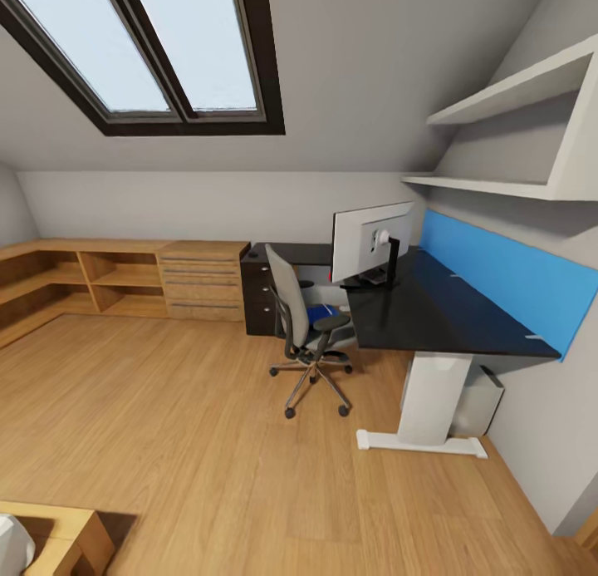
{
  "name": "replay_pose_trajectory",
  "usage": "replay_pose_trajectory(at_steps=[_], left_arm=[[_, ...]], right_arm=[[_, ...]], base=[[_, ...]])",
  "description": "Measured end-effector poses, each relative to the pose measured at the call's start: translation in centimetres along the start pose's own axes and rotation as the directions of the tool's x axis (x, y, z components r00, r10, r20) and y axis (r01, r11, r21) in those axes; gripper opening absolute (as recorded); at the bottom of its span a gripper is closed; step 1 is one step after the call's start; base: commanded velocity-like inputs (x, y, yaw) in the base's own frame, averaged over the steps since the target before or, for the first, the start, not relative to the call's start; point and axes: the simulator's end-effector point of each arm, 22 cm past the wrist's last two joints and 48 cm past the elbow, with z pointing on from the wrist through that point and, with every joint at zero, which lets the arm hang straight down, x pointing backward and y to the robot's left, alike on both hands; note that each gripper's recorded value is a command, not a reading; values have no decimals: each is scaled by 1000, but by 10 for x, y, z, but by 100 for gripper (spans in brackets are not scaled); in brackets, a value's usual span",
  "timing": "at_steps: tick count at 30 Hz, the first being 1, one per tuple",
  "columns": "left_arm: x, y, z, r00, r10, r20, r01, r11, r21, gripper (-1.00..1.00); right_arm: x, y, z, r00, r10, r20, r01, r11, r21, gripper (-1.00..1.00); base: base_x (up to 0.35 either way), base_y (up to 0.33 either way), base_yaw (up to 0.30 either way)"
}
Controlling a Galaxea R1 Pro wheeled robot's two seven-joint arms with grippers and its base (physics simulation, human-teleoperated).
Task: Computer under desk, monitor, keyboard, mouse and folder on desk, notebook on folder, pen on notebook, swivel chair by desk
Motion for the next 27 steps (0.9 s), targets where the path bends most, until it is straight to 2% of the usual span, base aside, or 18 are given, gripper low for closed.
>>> replay_pose_trajectory(at_steps=[6, 14, 21, 27], left_arm=[[12, -1, 7, 1000, -3, -8, 3, 1000, 0, 100], [22, 0, 18, 1000, -4, -11, 4, 1000, 0, 100], [39, -25, 26, 1000, -15, -26, 16, 999, 32, 100], [46, -24, 34, 1000, -16, -26, 17, 999, 31, 100]], right_arm=[[29, 12, -2, 999, 11, -48, -11, 1000, -11, 100], [40, 12, 6, 999, 10, -45, -10, 1000, -11, 100], [49, -2, 14, 999, -2, -43, 3, 1000, 4, 100], [58, -1, 20, 999, -4, -40, 5, 1000, 2, 100]], base=[[0, 0, 0], [0, 0, 0], [0, 0, 0], [0, 0, 0]])
